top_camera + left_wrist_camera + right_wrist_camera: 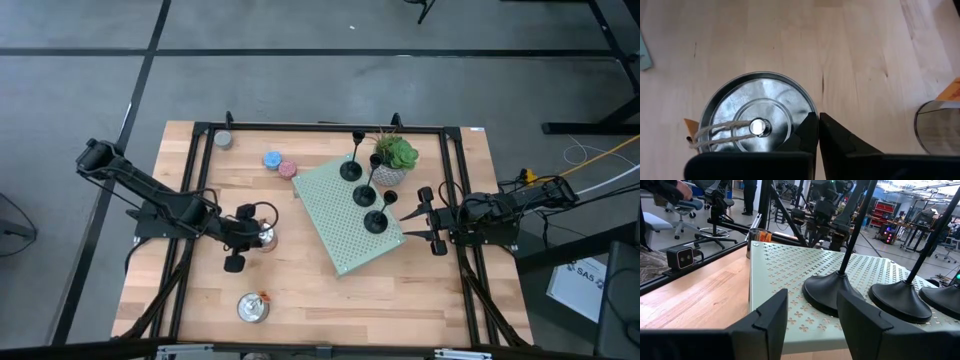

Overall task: Pick & Place candle stick holders
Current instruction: Put the orange canned scented candle on the shelf

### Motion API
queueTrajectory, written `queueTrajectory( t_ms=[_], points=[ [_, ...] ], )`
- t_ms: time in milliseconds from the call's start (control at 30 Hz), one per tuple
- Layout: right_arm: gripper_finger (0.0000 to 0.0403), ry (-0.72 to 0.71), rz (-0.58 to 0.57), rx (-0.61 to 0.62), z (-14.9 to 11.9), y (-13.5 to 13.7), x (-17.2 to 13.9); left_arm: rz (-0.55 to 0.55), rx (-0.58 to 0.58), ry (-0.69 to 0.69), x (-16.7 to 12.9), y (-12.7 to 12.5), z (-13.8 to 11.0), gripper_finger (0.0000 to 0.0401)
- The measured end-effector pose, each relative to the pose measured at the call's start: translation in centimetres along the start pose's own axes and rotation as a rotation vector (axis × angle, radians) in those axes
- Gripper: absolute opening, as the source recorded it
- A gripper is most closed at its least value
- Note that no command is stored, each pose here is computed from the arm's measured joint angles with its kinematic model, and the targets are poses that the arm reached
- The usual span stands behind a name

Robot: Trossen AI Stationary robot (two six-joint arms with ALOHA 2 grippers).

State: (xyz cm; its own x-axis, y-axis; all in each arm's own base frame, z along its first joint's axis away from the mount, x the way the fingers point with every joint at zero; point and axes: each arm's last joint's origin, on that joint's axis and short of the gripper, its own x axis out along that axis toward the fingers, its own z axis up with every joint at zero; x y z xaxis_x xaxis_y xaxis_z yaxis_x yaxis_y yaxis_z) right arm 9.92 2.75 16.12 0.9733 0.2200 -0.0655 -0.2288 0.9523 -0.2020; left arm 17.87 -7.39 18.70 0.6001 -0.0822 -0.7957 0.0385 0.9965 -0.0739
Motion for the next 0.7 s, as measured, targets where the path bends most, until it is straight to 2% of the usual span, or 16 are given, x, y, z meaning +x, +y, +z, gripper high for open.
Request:
queueTrajectory(
  t_ms=[300, 700],
  points=[
    [0.0171, 0.000, 0.000, 0.000, 0.0, 0.0, 0.0, -0.022, 0.086, -0.005, -0.7, -0.4, 1.1, 0.0002],
    [0.0171, 0.000, 0.000, 0.000, 0.0, 0.0, 0.0, 0.032, 0.088, -0.035, -0.6, -0.1, 1.4, 0.0002]
  ],
)
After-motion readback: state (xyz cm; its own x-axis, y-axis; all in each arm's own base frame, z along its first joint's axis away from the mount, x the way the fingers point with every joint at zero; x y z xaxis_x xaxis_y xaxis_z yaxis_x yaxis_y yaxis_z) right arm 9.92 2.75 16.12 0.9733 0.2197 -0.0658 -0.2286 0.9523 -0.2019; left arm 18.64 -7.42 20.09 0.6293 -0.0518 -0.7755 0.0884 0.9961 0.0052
